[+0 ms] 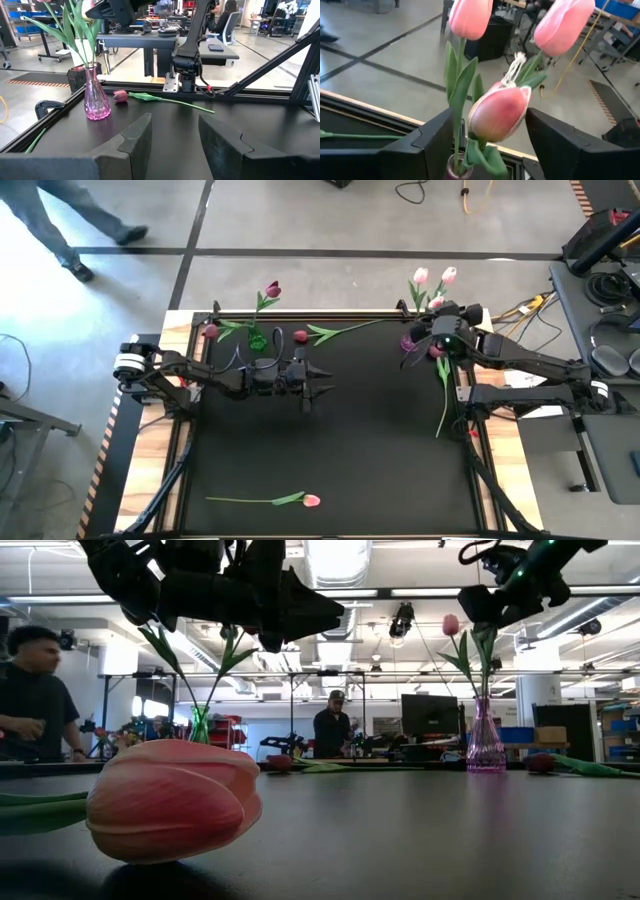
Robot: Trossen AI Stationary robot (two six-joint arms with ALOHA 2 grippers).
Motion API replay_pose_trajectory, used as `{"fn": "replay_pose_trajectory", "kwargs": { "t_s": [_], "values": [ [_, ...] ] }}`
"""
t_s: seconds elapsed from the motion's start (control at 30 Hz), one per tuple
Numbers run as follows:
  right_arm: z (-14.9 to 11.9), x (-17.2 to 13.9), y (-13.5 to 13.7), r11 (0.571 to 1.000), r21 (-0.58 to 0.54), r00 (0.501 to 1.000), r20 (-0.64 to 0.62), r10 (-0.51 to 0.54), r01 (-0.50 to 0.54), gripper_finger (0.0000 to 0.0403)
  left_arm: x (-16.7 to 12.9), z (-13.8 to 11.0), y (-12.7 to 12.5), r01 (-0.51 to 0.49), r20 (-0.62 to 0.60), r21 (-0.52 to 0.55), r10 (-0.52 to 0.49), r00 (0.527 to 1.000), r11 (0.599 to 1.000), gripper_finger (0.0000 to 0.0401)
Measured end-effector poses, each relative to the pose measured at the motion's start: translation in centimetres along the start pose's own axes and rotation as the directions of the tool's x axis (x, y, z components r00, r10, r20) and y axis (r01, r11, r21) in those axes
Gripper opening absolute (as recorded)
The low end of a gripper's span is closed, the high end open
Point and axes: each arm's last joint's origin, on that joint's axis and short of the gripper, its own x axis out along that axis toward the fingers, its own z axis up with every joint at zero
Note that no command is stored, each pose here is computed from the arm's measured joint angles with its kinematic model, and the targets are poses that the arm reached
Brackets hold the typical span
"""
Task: Sort flowers into vase by color
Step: Put the pink flower into the violet vase, then put the red flower into the green vase
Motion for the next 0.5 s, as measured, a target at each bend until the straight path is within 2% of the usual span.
{"fn": "replay_pose_trajectory", "kwargs": {
  "t_s": [0.3, 0.5],
  "values": [
    [2.4, -1.1, -1.0, 1.0, -0.022, 1.0, -0.01, 0.012, -0.012, 0.0258, 0.0, -0.1, 0.0, 0.0, -0.013, 0.003, 0.0, 1.0, 1.0, 0.0148],
    [3.8, -2.1, -1.4, 0.993, -0.069, 0.995, -0.011, 0.094, -0.095, 0.0259, 0.0, -0.1, 0.0, 0.0, -0.013, 0.011, 0.0, 1.0, 1.0, 0.0148]
  ]
}}
